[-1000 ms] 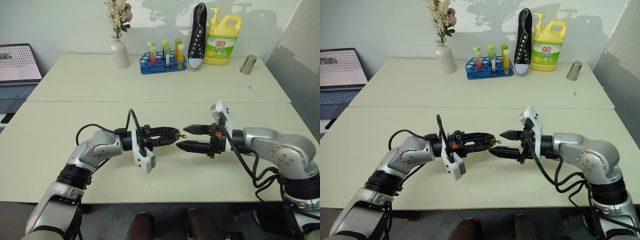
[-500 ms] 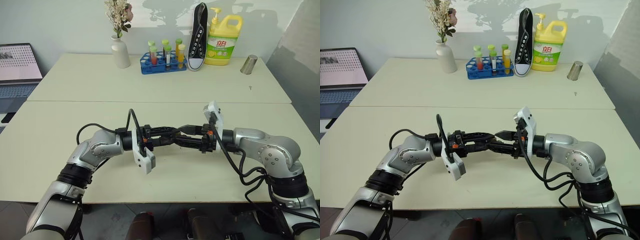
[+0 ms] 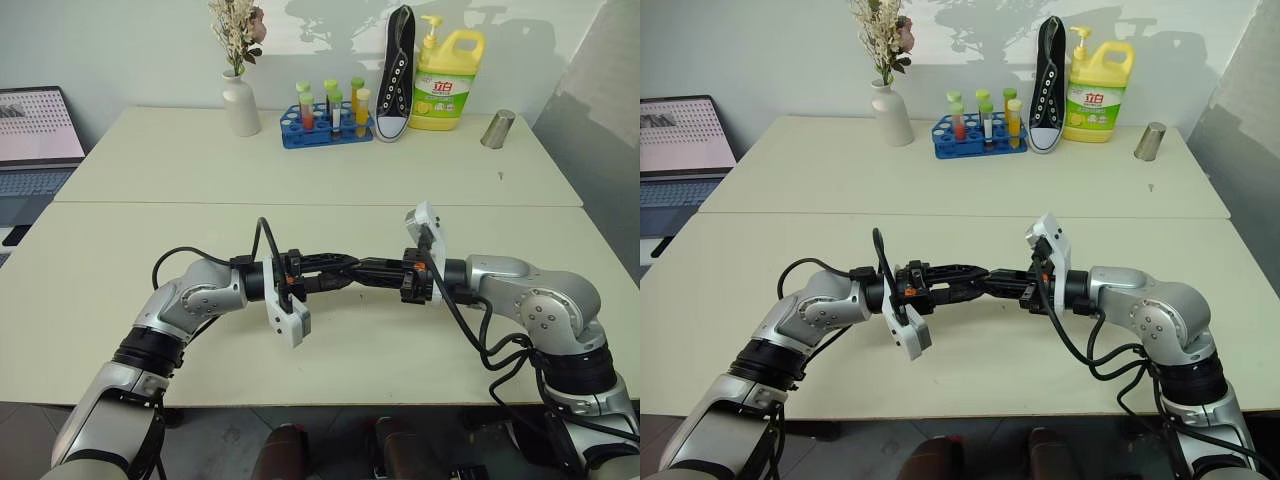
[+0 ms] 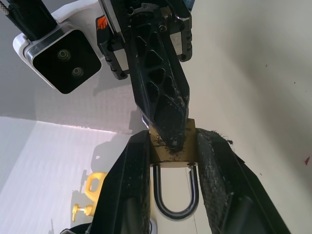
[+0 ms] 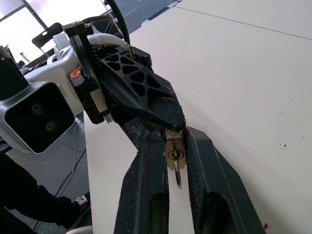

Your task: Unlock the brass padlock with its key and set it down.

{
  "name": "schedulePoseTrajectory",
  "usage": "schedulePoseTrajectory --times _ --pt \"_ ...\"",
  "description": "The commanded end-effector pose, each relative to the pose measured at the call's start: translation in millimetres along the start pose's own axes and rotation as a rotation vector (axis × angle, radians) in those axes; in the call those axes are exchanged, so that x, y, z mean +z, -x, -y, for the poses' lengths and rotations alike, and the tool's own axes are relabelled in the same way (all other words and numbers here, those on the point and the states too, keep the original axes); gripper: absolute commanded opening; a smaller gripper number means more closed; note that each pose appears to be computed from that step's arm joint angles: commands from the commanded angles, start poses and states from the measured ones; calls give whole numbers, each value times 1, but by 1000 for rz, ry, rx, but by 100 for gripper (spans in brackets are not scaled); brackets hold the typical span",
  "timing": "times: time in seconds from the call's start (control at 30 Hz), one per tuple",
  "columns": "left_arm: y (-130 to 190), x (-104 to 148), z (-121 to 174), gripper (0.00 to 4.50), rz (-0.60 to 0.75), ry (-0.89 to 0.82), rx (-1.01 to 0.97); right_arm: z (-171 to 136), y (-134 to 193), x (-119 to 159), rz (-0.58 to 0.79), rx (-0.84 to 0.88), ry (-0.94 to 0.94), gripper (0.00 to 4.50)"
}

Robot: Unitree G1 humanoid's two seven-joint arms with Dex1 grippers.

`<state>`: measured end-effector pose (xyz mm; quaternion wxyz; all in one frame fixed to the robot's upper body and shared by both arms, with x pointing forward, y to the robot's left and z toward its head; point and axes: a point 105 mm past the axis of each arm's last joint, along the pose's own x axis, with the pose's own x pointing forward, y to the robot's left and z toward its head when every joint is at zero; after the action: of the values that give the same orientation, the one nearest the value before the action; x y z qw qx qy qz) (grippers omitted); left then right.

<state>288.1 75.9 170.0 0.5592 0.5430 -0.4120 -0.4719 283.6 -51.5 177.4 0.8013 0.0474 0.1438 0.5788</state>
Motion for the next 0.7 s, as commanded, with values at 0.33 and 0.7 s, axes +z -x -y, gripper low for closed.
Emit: schedulePoseTrajectory --times 0.33,0.7 --pt "13 20 -3 388 73 121 35 3 6 13 37 8 65 14" --pt "27 -1 -41 327 -20 471 290 15 19 7 0 -41 134 14"
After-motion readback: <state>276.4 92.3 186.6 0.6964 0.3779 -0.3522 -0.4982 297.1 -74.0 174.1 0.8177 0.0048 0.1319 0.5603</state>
